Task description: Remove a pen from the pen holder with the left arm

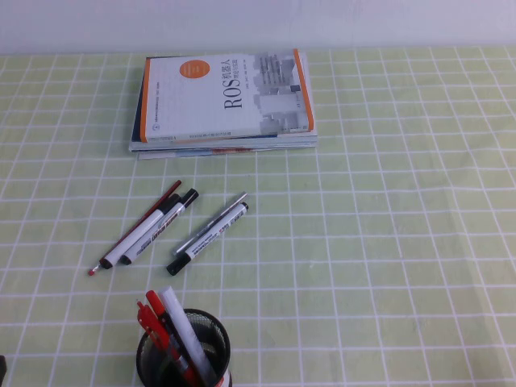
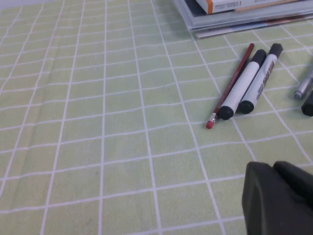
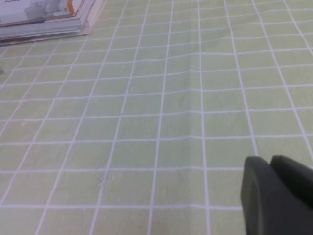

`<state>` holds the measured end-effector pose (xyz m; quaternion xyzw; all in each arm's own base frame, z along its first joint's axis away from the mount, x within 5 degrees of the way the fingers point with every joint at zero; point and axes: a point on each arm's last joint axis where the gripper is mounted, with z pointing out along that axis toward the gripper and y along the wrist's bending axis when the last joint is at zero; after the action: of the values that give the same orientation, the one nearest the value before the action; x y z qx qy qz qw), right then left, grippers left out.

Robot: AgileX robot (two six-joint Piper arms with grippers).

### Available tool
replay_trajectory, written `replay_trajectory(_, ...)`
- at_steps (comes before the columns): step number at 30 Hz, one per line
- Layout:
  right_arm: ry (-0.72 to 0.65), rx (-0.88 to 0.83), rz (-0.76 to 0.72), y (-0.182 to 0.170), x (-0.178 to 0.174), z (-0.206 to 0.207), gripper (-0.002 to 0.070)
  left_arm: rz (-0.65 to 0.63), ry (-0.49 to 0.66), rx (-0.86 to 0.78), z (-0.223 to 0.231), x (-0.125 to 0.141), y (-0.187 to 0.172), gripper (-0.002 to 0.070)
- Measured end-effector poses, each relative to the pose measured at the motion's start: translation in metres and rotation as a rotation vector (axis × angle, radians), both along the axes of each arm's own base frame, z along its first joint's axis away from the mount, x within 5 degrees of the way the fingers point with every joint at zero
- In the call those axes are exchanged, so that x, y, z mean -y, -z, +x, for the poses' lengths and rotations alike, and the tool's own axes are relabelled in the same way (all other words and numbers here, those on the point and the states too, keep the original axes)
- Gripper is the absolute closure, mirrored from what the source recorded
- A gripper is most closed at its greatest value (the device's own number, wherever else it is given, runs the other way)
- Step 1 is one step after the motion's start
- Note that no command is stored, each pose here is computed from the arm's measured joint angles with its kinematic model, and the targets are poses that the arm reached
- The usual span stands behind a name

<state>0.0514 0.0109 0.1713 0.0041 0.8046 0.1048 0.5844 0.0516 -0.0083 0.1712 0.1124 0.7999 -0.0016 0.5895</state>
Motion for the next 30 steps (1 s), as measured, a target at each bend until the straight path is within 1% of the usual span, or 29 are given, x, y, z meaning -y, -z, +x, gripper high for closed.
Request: replay_trajectory(30, 0.000, 0.000, 0.000, 0.0000, 0.0000, 0.0000, 0.0689, -0.019, 0.000, 0.010, 0.0003, 0.0006, -0.0011, 0.0678)
